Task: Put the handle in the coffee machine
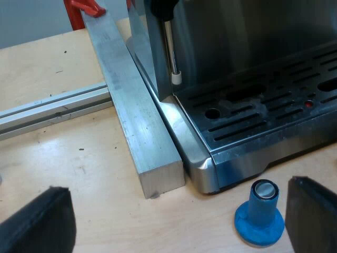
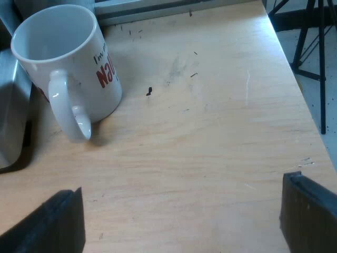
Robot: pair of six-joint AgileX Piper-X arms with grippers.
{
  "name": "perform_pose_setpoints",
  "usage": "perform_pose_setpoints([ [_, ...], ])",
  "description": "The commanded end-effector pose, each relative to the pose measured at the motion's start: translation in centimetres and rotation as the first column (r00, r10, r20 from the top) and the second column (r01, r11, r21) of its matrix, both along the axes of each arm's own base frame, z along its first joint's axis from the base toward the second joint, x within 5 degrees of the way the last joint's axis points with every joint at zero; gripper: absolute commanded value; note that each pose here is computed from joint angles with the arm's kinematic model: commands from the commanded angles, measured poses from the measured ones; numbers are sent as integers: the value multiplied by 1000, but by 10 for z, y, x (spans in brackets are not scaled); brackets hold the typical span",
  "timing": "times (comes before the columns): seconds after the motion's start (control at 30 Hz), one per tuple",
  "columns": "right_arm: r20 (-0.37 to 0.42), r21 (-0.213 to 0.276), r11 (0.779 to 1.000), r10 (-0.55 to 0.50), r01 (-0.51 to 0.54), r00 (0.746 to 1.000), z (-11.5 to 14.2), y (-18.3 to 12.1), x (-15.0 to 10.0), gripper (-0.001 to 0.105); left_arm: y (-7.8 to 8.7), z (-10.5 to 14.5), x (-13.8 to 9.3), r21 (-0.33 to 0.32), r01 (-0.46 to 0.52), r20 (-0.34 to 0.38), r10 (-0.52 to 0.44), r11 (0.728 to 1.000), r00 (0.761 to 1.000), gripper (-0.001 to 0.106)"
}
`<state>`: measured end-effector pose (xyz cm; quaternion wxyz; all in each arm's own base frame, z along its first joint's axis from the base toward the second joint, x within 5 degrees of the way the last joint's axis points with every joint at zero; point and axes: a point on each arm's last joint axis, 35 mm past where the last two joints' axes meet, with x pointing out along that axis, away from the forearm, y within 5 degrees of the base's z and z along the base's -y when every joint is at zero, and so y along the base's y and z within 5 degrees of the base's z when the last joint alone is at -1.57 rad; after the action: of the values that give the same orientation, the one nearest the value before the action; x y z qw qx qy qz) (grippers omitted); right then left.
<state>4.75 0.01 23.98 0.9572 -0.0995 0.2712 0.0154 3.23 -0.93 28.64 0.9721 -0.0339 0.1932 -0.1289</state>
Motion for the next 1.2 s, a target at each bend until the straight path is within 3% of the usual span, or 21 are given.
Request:
perform_pose_setpoints([
  [0.03, 5, -3, 1000, -1, 1, 1000, 2, 0, 1, 77, 0, 1, 3, -5, -12, 0, 12, 1000, 1000, 82],
  [0.83, 6, 2, 1000, 4, -4, 1000, 2, 0, 1, 77, -1, 1, 3, -10, 37, 2, -37, 999, 999, 82],
  [0.97, 13, -3, 1000, 8, -8, 1000, 4, 0, 0, 77, -4, 8, -1, -34, 107, 22, -106, 994, 994, 82],
  [1.2, 64, -4, 1000, 12, -11, 998, 22, 0, -5, 77, -4, 26, -10, -30, 146, 81, -143, 989, 986, 82],
])
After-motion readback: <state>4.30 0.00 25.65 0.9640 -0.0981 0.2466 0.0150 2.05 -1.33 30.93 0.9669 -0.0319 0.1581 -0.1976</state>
